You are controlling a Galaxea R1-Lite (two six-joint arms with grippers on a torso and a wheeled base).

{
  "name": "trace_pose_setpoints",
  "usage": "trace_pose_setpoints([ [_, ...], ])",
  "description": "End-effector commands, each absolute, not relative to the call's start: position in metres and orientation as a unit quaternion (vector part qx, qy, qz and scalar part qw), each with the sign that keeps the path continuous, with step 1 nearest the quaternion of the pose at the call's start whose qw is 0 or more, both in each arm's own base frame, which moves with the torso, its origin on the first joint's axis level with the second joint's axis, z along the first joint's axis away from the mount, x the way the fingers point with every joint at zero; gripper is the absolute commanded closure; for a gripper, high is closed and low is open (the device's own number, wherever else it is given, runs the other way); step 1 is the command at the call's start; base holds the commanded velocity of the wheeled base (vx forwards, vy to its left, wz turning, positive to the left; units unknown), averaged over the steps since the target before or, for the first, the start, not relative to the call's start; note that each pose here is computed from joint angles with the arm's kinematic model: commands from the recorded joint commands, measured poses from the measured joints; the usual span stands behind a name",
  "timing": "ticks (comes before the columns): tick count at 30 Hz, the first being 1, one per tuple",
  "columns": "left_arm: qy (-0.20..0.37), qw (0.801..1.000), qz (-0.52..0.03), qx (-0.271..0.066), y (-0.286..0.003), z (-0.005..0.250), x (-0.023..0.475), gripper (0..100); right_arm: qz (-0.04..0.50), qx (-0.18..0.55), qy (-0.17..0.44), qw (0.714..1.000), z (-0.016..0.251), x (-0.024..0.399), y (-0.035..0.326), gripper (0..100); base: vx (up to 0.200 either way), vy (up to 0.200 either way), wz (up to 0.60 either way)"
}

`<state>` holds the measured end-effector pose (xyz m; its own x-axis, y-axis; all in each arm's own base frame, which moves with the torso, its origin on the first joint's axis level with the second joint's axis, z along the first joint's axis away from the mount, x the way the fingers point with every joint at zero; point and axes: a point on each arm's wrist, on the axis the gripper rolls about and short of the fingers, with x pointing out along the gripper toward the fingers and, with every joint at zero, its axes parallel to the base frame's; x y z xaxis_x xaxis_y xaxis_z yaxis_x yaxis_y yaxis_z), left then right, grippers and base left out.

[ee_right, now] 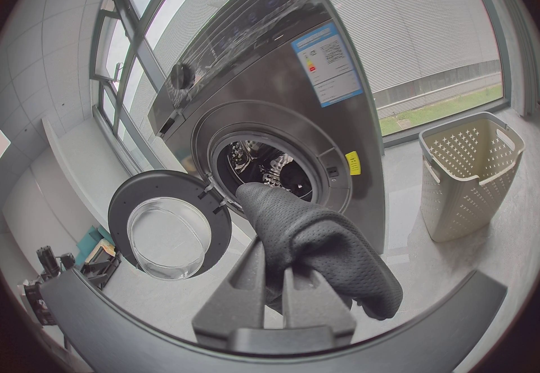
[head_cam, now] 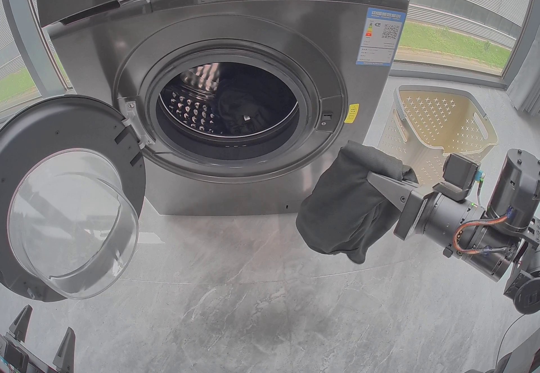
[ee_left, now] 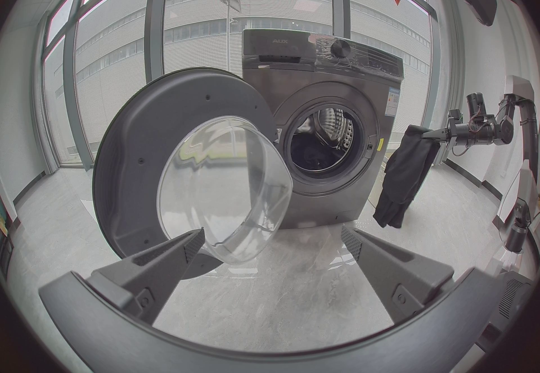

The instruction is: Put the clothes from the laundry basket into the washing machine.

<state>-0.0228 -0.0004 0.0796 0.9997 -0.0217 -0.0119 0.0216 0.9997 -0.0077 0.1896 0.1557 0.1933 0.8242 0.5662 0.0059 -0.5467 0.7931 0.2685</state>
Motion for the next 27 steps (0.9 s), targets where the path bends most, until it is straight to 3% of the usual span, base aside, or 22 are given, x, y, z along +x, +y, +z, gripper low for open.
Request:
trace_pose_setpoints([
  [1, 0.008, 1.0, -0.011, -0.003, 0.0, 0.076, -0.023, 0, 0.301, 0.119, 0.041, 0.945, 0.19, 0.193, 0.165, 100, 0.0, 0.0, 0.0],
  [12, 0.005, 1.0, -0.005, 0.006, 0.0, 0.075, -0.023, 0, 0.34, 0.128, 0.023, 0.931, 0.203, 0.192, 0.192, 100, 0.0, 0.0, 0.0],
  [21, -0.007, 1.0, -0.011, 0.016, -0.001, 0.078, -0.023, 0, 0.343, 0.124, 0.034, 0.93, 0.197, 0.199, 0.203, 100, 0.0, 0.0, 0.0],
  [23, -0.088, 0.996, -0.023, 0.013, -0.001, 0.115, -0.032, 0, 0.343, 0.127, 0.029, 0.93, 0.199, 0.201, 0.205, 100, 0.0, 0.0, 0.0],
  [24, -0.094, 0.995, -0.025, 0.014, -0.002, 0.118, -0.033, 0, 0.343, 0.127, 0.028, 0.93, 0.2, 0.201, 0.205, 100, 0.0, 0.0, 0.0],
  [25, -0.111, 0.99, -0.079, 0.018, -0.003, 0.156, -0.036, 0, 0.343, 0.131, 0.02, 0.93, 0.205, 0.202, 0.206, 100, 0.0, 0.0, 0.0],
  [27, -0.1, 0.99, -0.099, 0.018, -0.004, 0.16, -0.032, 0, 0.343, 0.133, 0.016, 0.93, 0.207, 0.202, 0.207, 100, 0.0, 0.0, 0.0],
])
